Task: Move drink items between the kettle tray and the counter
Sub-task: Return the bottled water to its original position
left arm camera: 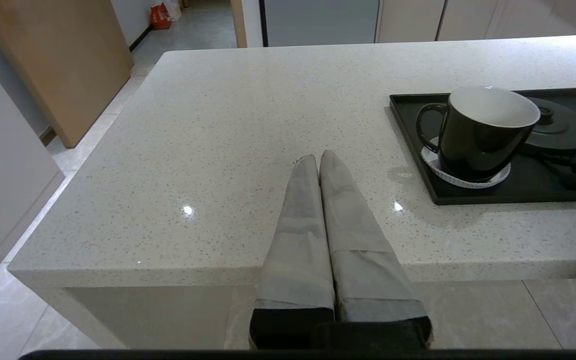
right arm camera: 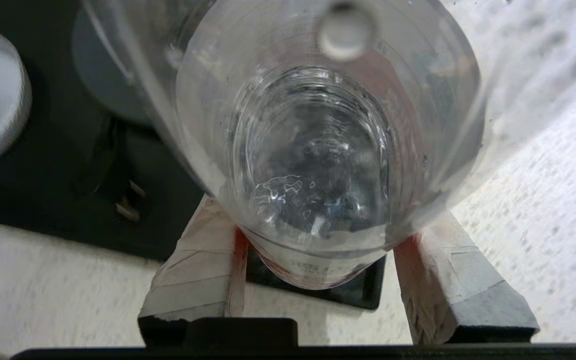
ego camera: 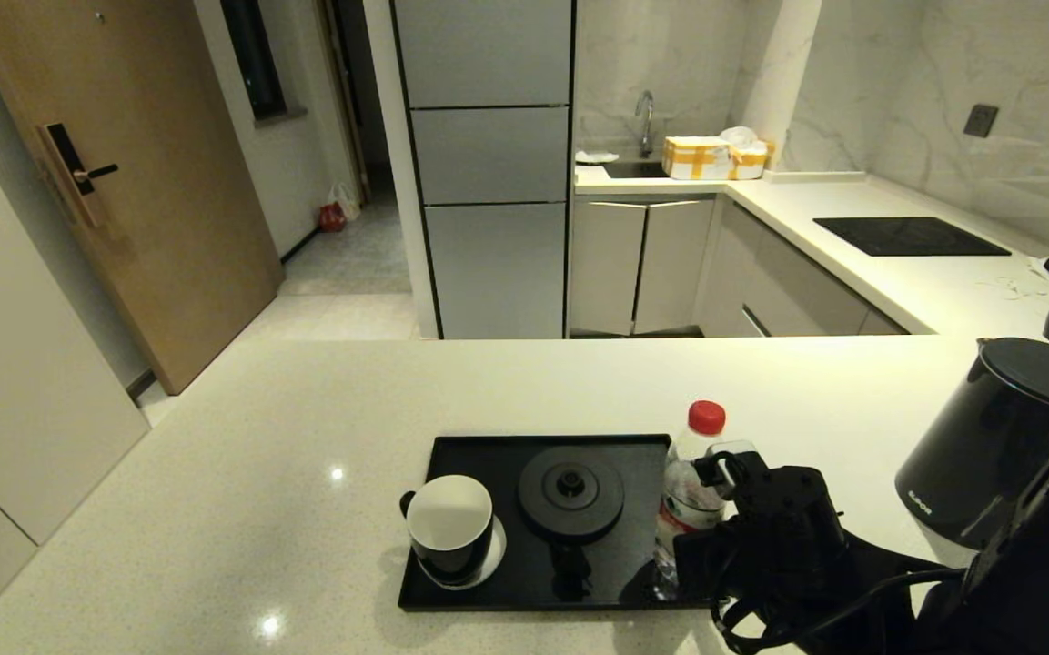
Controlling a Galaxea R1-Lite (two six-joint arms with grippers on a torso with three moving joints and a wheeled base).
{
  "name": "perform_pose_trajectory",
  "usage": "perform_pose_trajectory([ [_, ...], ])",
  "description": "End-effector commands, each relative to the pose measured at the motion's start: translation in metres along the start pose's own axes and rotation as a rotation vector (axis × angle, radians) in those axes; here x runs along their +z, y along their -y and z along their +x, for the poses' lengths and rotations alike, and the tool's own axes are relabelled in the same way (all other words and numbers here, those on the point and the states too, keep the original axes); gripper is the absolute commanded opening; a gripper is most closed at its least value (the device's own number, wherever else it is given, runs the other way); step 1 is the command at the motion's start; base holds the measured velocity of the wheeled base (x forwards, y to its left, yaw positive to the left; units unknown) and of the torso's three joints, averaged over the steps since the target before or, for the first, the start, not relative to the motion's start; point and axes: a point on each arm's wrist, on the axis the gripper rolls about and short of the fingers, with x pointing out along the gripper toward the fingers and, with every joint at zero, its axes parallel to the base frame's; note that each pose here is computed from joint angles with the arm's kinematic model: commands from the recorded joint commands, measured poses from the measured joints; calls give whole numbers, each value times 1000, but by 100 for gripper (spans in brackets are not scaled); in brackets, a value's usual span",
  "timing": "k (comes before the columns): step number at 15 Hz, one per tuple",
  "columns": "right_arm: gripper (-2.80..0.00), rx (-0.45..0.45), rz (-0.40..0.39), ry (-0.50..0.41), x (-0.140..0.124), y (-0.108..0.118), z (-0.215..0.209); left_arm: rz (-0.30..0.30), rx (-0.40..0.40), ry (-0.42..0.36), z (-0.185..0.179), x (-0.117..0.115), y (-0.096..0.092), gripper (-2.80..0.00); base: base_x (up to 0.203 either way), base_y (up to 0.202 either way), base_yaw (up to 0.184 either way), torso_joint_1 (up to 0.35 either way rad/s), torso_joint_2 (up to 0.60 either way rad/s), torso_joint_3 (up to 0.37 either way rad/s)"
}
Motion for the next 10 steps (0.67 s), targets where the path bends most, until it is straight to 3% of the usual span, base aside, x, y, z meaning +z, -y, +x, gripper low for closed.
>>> perform_pose_trajectory([
  [1,-280,-4,-5,-13,-4,-1,3,0,1,0,0,0,0,-280,0,0,0,0,0,0],
  [10,-280,-11,-6,-17,-6,-1,6,0,0,0,0,0,0,-280,0,0,0,0,0,0],
])
